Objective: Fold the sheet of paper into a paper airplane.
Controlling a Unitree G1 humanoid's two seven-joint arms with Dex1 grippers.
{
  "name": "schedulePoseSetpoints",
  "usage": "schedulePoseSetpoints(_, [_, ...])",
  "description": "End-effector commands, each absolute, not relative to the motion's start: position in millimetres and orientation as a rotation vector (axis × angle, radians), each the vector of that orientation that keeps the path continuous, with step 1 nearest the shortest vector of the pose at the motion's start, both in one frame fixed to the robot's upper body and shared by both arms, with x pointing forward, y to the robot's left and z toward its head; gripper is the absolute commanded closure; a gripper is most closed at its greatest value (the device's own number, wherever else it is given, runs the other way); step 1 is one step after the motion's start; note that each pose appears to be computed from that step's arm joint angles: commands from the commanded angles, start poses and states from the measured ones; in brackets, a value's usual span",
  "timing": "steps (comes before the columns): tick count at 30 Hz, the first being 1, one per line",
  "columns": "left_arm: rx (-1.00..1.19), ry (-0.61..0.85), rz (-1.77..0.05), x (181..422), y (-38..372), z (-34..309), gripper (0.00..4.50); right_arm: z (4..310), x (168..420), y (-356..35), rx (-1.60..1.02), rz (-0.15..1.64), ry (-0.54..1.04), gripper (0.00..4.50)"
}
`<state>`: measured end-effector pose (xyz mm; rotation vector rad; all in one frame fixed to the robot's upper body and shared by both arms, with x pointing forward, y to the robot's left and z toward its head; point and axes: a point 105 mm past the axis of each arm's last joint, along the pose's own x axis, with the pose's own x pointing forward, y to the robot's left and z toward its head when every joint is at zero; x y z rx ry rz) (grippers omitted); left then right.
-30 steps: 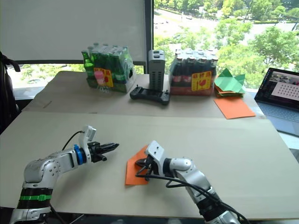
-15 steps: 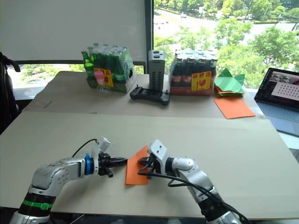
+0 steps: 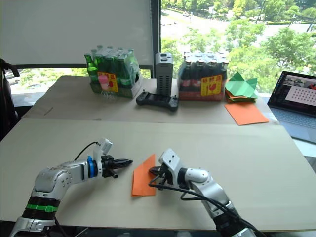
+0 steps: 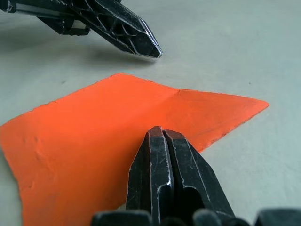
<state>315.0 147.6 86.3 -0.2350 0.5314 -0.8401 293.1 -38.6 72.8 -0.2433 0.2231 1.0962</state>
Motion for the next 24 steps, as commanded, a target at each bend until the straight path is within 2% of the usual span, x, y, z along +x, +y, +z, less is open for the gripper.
schedulePoseSetpoints(1, [-0.269,0.452,-0.907,311.3,140.1,110.2,4.46,69.7,288.9,-39.8,-0.262,1.1,0.234,4.48])
schedulePoseSetpoints(9, [-0.328,0.407,-1.002,297.1,123.0,131.2,4.46,68.9,288.6,-38.3,-0.266,1.11,0.238,4.48])
schedulePoseSetpoints(18, [-0.299,0.494,-1.059,277.2,108.2,110.5,4.46,69.8,290.0,-36.1,-0.267,1.114,0.234,4.48])
schedulePoseSetpoints(24, [-0.259,0.544,-1.037,278.5,111.3,95.5,4.46,70.2,290.4,-37.2,-0.264,1.106,0.232,4.48])
